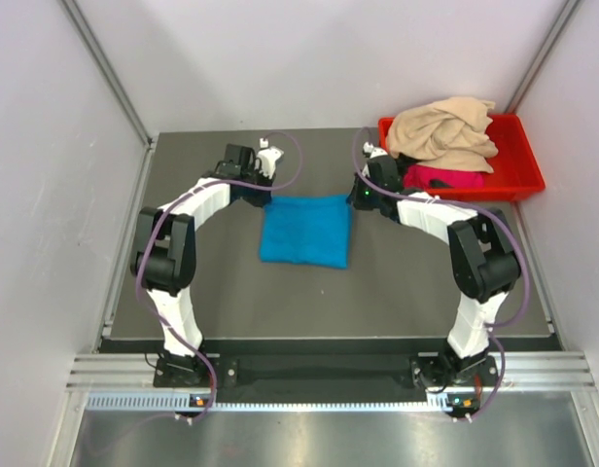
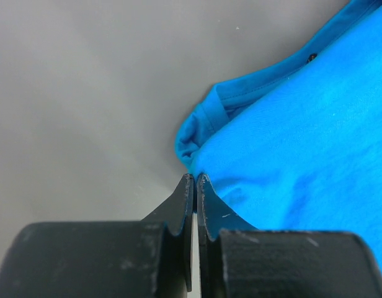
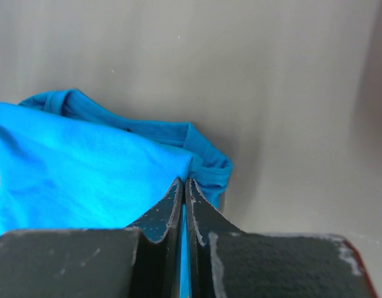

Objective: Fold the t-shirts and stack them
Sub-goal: Fold the tshirt

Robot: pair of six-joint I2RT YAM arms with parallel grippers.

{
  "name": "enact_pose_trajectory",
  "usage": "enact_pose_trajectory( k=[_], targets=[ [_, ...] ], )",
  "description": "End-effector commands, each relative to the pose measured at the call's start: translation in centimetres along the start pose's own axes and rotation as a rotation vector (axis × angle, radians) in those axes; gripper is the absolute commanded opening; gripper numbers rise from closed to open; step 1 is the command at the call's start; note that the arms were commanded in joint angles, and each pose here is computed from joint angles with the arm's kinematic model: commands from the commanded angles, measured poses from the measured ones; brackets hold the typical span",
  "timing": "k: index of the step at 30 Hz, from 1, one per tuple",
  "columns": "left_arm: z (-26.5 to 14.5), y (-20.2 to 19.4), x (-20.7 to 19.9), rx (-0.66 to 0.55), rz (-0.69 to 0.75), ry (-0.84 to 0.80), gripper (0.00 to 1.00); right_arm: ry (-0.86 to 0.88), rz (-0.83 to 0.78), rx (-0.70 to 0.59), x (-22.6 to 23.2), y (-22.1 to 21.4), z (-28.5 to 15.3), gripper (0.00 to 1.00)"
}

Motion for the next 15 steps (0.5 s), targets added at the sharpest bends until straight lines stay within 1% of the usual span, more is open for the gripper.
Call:
enact_pose_trajectory(
  k=[1,2,3,4,6,10,12,15],
  targets=[
    [-0.8,3.2,0.3,-0.1,0.028,0.017,0.0,-0.008,0.016,-0.086,0.4,2.0,-0.4,0.0],
    [0.0,2.7,0.6,-0.082,0.022,0.023,0.0,-0.01,0.016,-0.081,0.4,2.1,-0.1,0.0],
    [0.4,2.6,0.9,-0.074,0.018,0.033,0.0,-0.026,0.021,-0.054,-0.1,1.2,0.5,0.0],
    [0.7,2.8,1.3,-0.068,0.015,0.044,0.0,-0.03,0.029,-0.051,-0.3,1.2,0.8,0.0],
    [1.8,1.9,2.0,-0.032,0.007,0.071,0.0,-0.048,0.039,-0.041,-0.9,0.9,1.4,0.0],
    [2.7,2.3,2.9,-0.04,0.006,0.108,0.0,-0.076,0.065,-0.039,-1.9,0.8,2.3,0.0],
    [3.4,2.2,3.5,-0.045,0.004,0.131,0.04,-0.083,0.061,-0.029,-2.0,0.7,3.1,0.0],
    [4.2,2.2,4.1,-0.04,-0.003,0.155,0.16,-0.077,0.056,-0.02,-2.0,0.9,3.9,0.04]
  ],
)
Point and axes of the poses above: each gripper's point midway between its finger pads, its own z axis out along the fingers, its own x axis along the line the jaws close on, y = z × x, the point moved 3 cm from there along -z, back along the fingers, and after that the axes turned 1 degree about z, right-handed, at the moved point
